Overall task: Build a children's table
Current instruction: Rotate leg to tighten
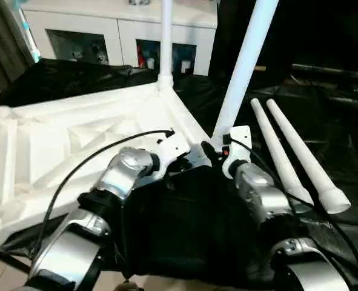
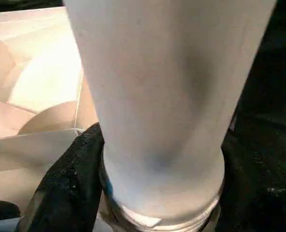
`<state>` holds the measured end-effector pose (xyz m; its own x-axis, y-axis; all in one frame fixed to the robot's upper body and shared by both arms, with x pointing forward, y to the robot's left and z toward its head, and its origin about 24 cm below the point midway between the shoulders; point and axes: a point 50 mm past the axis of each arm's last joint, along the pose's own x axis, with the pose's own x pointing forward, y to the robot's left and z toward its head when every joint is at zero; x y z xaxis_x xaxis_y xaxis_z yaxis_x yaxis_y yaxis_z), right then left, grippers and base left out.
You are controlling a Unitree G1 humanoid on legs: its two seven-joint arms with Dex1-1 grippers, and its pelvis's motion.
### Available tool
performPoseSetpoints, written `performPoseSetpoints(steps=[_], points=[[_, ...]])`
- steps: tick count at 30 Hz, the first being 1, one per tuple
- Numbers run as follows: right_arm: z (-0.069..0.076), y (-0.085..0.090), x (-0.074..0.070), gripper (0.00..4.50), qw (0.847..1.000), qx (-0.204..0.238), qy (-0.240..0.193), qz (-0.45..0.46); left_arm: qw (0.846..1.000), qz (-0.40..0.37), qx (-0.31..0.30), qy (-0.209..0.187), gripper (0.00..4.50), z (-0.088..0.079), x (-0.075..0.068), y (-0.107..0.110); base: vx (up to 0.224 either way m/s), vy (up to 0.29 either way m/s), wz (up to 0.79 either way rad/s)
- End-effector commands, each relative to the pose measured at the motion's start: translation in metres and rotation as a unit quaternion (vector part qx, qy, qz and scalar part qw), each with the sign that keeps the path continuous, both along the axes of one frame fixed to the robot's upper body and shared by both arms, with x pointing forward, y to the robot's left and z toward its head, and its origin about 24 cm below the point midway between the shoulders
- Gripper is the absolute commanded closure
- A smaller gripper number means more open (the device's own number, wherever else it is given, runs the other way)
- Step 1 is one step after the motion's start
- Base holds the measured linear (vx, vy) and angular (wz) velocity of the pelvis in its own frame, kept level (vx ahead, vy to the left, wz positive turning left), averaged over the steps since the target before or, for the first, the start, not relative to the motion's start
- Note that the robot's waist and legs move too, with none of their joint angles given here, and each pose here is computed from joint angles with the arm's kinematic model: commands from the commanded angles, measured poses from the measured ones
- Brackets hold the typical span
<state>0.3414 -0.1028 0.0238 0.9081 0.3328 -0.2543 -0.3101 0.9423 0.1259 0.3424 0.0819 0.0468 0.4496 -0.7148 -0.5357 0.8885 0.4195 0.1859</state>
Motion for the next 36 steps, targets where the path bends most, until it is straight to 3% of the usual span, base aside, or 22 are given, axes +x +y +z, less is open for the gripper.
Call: performPoseSetpoints(steps=[1, 3, 7, 10, 11, 14, 22, 32, 33, 36], points=[[-0.011, 0.031, -0.010, 1.41, 0.998, 0.012, 0.022, 0.066, 1.000, -0.029, -0.008, -0.004, 4.50, -0.001, -0.005, -0.020, 0.000, 0.000, 0.00], [-0.007, 0.032, -0.009, 1.06, 0.997, 0.019, 0.010, 0.072, 0.999, -0.038, -0.007, -0.001, 4.50, -0.001, -0.006, -0.018, 0.000, 0.000, 0.00], [0.000, 0.022, -0.006, 0.97, 0.995, 0.007, -0.016, 0.098, 0.998, -0.058, -0.002, 0.003, 4.50, -0.001, -0.008, -0.008, 0.000, 0.000, 0.00], [0.004, 0.000, -0.009, 0.97, 0.985, -0.040, -0.040, 0.161, 0.996, -0.084, -0.006, 0.010, 4.50, 0.000, -0.011, 0.006, 0.000, 0.000, 0.00], [0.004, 0.000, -0.009, 0.97, 0.985, -0.041, -0.040, 0.162, 0.996, -0.085, -0.006, 0.010, 4.50, 0.000, -0.011, 0.006, 0.000, 0.000, 0.00], [0.010, -0.020, -0.018, 0.97, 0.965, -0.054, -0.047, 0.252, 0.995, -0.101, -0.005, 0.023, 4.50, 0.001, -0.014, 0.020, 0.000, 0.000, 0.00], [0.020, -0.046, -0.035, 0.97, 0.923, -0.049, -0.023, 0.382, 0.985, -0.166, -0.027, 0.048, 4.50, 0.010, -0.025, 0.040, 0.000, 0.000, 0.00], [0.022, -0.050, -0.041, 0.97, 0.912, -0.037, -0.005, 0.409, 0.980, -0.185, -0.030, 0.066, 4.50, 0.014, -0.031, 0.054, 0.000, 0.000, 0.00], [0.021, -0.049, -0.042, 1.22, 0.911, -0.036, -0.003, 0.411, 0.980, -0.185, -0.030, 0.067, 4.50, 0.014, -0.031, 0.054, 0.000, 0.000, 0.00], [0.021, -0.048, -0.042, 1.40, 0.910, -0.035, -0.001, 0.413, 0.980, -0.185, -0.030, 0.068, 4.50, 0.014, -0.032, 0.055, 0.000, 0.000, 0.00]])
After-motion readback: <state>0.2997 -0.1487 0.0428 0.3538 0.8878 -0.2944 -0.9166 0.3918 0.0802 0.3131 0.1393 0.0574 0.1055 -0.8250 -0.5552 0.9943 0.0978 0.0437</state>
